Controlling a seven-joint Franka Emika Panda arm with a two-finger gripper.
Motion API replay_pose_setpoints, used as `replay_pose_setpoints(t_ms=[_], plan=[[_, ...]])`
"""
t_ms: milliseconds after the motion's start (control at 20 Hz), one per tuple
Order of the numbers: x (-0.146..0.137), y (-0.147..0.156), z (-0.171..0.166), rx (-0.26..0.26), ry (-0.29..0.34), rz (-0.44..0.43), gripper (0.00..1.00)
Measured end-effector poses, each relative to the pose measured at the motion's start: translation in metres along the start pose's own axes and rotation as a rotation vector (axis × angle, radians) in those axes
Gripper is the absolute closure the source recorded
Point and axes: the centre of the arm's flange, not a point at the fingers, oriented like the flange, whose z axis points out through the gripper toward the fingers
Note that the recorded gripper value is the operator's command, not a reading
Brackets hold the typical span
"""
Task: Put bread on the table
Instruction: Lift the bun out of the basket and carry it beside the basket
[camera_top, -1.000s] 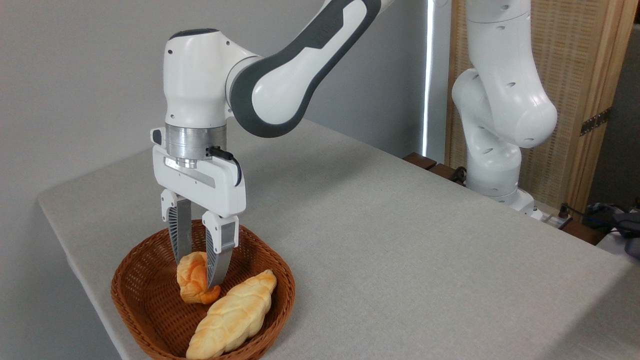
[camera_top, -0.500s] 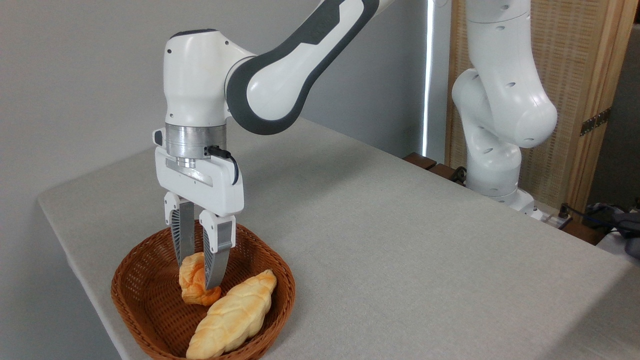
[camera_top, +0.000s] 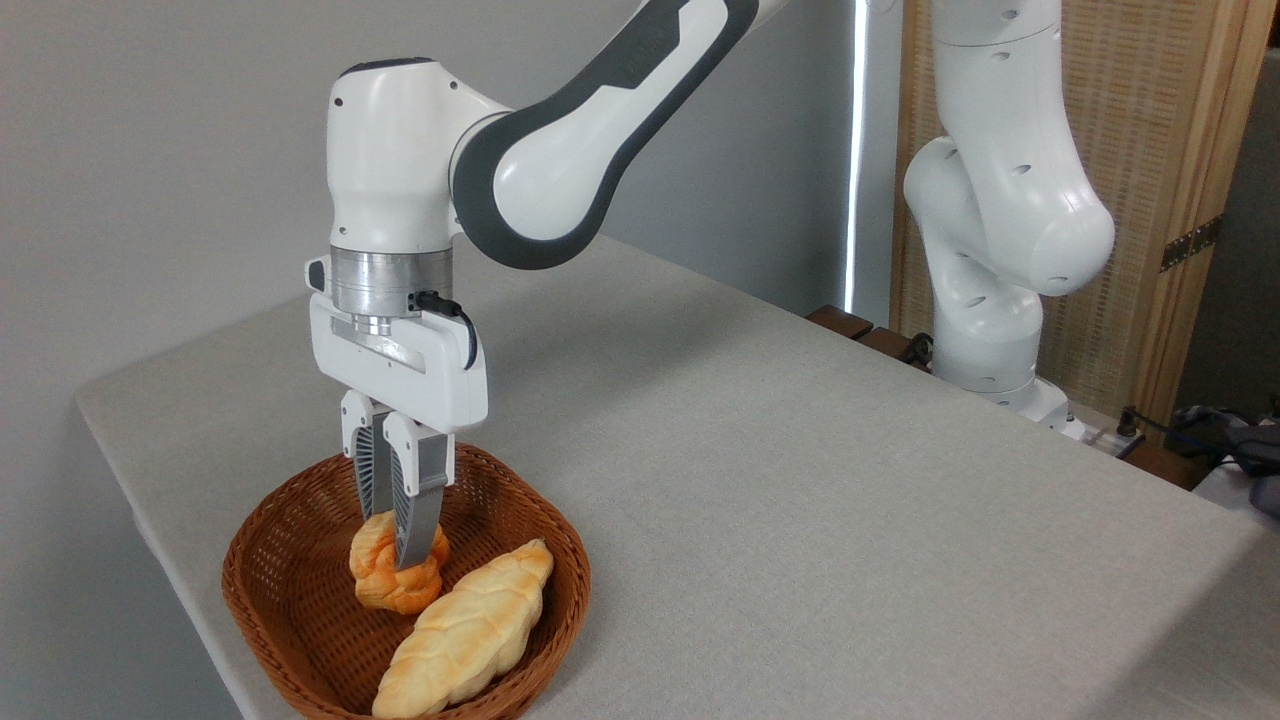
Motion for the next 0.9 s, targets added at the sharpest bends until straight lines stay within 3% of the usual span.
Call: replay_pose_setpoints(t_ms=[250, 550, 750, 900], plan=[[-0.001, -0.008, -0.007, 0.008, 0.012, -0.04, 0.67], [-0.013, -0.029, -0.044, 0.01, 0.03, -0.102, 0.63], [-0.027, -0.036, -0.078, -0.025, 0.01, -0.144, 0.63], [-0.044, -0.034, -0.098, -0.062, -0.047, -0.158, 0.63]])
